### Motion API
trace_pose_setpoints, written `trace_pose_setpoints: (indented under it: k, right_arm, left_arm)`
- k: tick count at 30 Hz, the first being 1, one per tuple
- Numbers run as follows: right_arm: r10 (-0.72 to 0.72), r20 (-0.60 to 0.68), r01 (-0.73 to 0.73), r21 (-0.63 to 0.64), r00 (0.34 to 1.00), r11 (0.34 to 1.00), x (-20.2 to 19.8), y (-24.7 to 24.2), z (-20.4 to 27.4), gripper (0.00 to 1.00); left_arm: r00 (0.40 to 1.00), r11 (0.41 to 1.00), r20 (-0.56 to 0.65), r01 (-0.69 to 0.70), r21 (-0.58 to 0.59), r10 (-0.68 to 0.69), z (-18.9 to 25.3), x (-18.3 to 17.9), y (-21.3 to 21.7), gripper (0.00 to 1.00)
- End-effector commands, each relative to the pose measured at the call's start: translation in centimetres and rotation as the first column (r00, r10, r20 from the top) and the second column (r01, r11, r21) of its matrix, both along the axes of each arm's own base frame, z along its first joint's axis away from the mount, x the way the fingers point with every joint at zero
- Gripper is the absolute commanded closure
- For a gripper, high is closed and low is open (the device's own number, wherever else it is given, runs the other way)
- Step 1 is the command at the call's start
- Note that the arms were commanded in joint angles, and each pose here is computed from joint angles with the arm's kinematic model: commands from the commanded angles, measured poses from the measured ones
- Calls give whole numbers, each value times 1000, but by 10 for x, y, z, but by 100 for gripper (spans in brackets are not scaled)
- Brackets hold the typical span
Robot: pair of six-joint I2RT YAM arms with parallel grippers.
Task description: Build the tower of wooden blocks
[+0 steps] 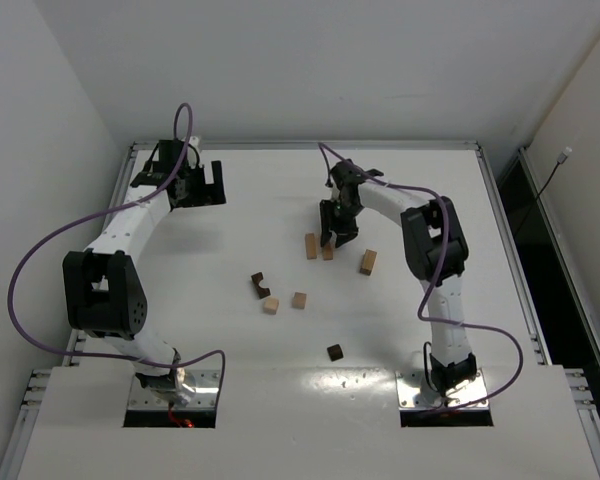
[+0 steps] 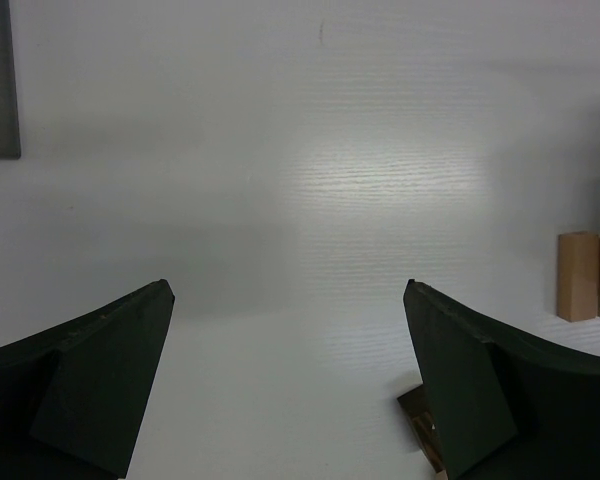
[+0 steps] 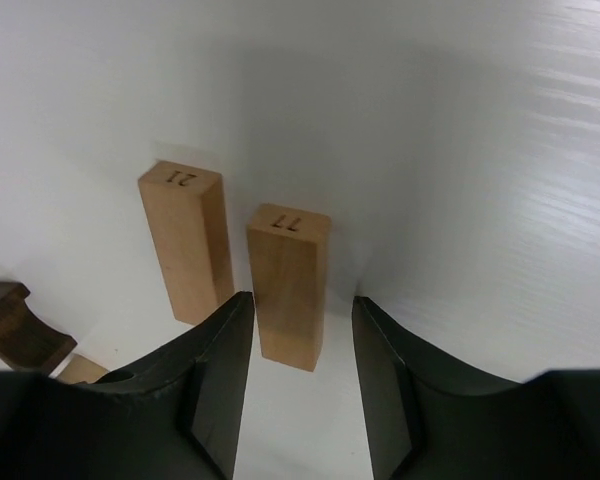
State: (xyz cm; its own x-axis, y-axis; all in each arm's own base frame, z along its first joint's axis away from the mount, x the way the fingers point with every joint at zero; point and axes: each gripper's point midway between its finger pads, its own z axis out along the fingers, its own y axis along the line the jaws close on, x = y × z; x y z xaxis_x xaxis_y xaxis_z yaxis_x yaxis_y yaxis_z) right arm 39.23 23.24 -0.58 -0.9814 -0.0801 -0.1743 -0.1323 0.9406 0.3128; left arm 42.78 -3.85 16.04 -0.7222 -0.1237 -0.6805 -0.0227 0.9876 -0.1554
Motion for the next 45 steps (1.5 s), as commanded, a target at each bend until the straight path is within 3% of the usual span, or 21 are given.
trace_pose_setpoints:
  k: [1,10,16,19,20,24,29,32,38,45]
  right_arm:
    - [-20,78,16,61,997,998,11,-6,39,59]
    - [-66,153,40,170,986,985,20,-26,82,57]
    - [-93,152,94,-2,984,996,22,-60,55,84]
    - [-74,145,85,-75,987,994,14,-63,41,96]
    - [-76,131,89,-95,989,992,11,-66,33,98]
    - [-43,116,59,-139,992,988,2,-58,20,100]
    - [-8,92,22,-150,996,988,-6,-45,6,100]
    - [2,94,12,-156,996,988,-9,-38,6,100]
    - [-11,81,26,-178,997,984,-12,-39,-5,96]
    - [-27,75,41,-194,997,980,-16,-34,-9,94]
  left_arm:
    - [1000,1000,12,-8,-17,8,0,4,1,0]
    - [999,999,10,46,-17,-46,-4,1,-22,0]
    - [982,983,-33,186,-4,-186,-29,-24,-84,6]
    - [967,970,-73,244,-17,-244,-47,-42,-114,28]
    - [963,967,-84,255,-23,-256,-53,-43,-123,42]
    - [948,957,-133,288,-26,-289,-73,-51,-149,68]
    - [929,953,-213,295,-65,-302,-101,-39,-173,84]
    - [926,952,-222,297,-69,-305,-106,-31,-182,84]
    - [921,958,-261,279,-73,-288,-127,-27,-194,73]
    - [916,958,-283,279,-64,-286,-141,-32,-216,66]
